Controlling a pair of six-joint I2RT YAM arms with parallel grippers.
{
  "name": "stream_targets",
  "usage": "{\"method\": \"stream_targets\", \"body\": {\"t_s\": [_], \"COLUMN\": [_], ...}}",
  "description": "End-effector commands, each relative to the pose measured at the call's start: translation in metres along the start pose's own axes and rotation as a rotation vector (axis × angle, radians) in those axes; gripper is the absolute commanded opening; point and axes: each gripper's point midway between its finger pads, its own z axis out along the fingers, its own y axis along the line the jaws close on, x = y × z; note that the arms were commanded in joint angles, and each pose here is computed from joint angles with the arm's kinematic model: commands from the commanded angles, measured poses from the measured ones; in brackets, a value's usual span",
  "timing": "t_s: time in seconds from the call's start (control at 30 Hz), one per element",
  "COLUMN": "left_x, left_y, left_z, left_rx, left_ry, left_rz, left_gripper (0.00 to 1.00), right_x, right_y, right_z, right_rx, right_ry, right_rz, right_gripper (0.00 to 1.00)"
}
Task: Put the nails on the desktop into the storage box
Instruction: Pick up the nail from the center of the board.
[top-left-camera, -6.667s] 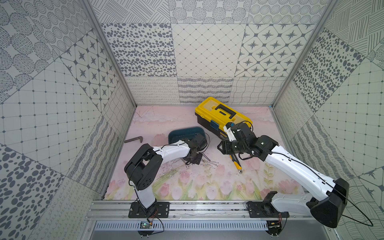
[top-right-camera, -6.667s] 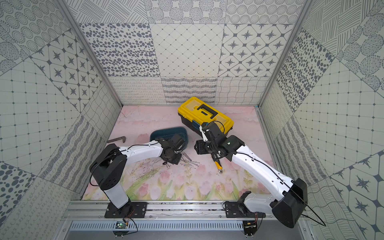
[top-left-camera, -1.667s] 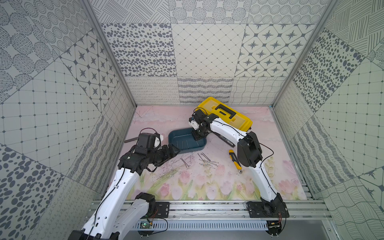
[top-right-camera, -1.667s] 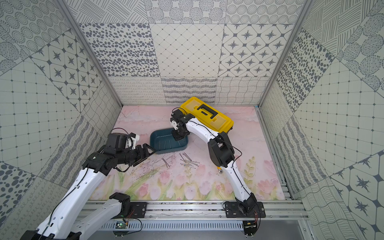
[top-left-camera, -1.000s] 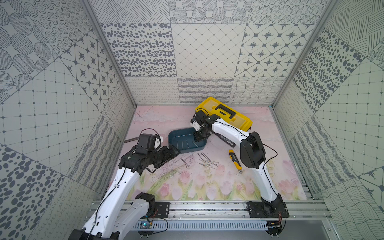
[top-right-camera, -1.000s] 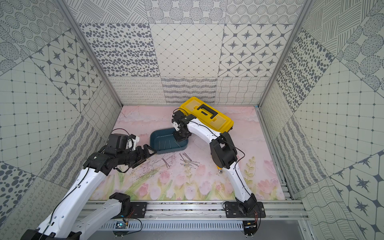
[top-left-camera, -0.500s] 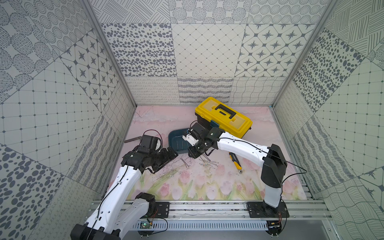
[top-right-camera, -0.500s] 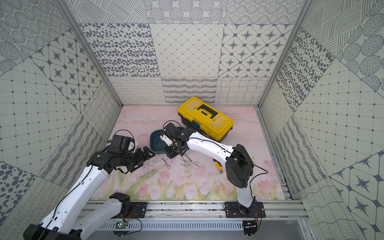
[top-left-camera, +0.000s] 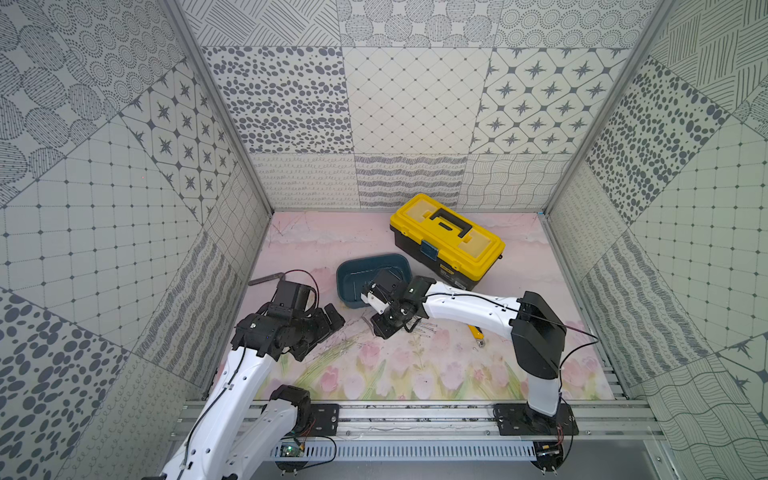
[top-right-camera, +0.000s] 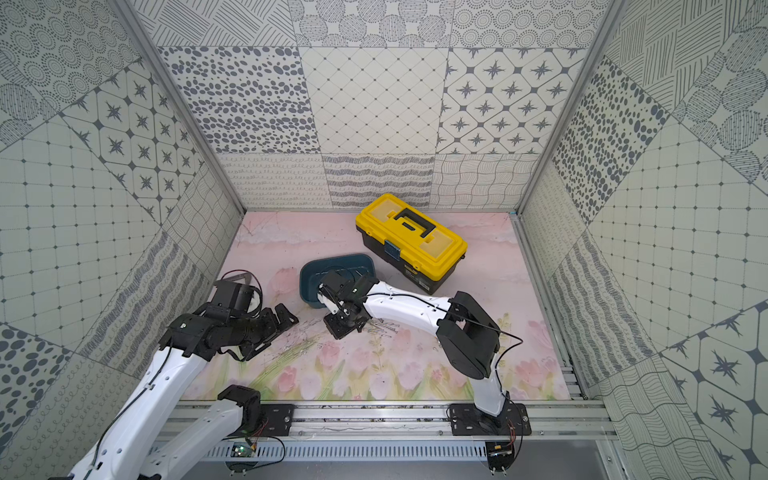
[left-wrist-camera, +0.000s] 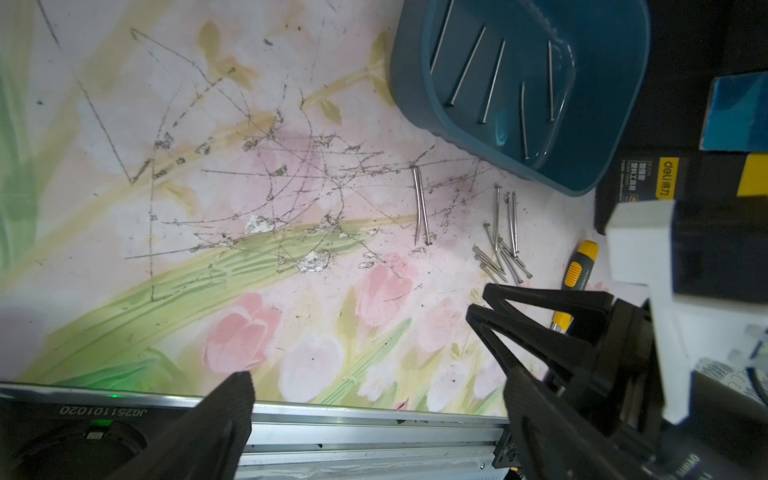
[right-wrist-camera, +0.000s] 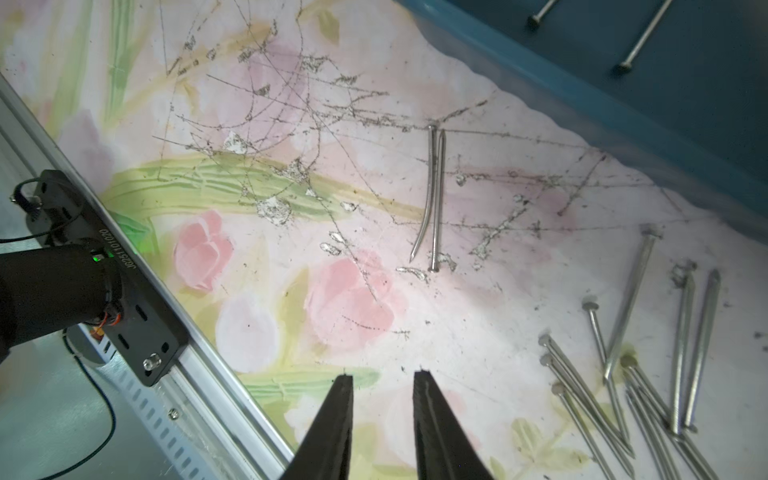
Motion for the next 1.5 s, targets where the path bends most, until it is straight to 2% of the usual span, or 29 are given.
{"method": "stream_targets", "body": {"t_s": [0.0, 0.33, 0.87, 1.33, 1.47], "left_x": [0.017, 0.024, 0.026, 0.028, 0.027], "left_y": [0.023, 0.024, 0.024, 0.024, 0.024], "left_z": [-0.006, -0.013, -0.021, -0.018, -0.017], "left_rx": [-0.069, -0.037, -0.034, -0.035, -0.037], "left_ry": [0.026, 0.021, 0.02, 0.031, 0.033], "left_rz": [-0.039, -0.024, 0.013, 0.033, 0.041], "left_gripper": [0.99, 0.99, 0.99, 0.99, 0.99], "right_x": [-0.011, -0.018, -0.029, -0.019, -0.016], "right_y": [0.001, -0.01, -0.018, -0.031, -0.035], "right_z": [0.016, 0.036, 0.059, 0.073, 0.075], "right_rx": [0.014, 0.083, 0.12, 0.164, 0.176], "right_ry": [-0.016, 0.005, 0.026, 0.075, 0.09], "right_rz": [-0.005, -0.039, -0.059, -0.043, -0.046], "right_gripper": [0.31, 0.32, 0.32, 0.29, 0.24]}}
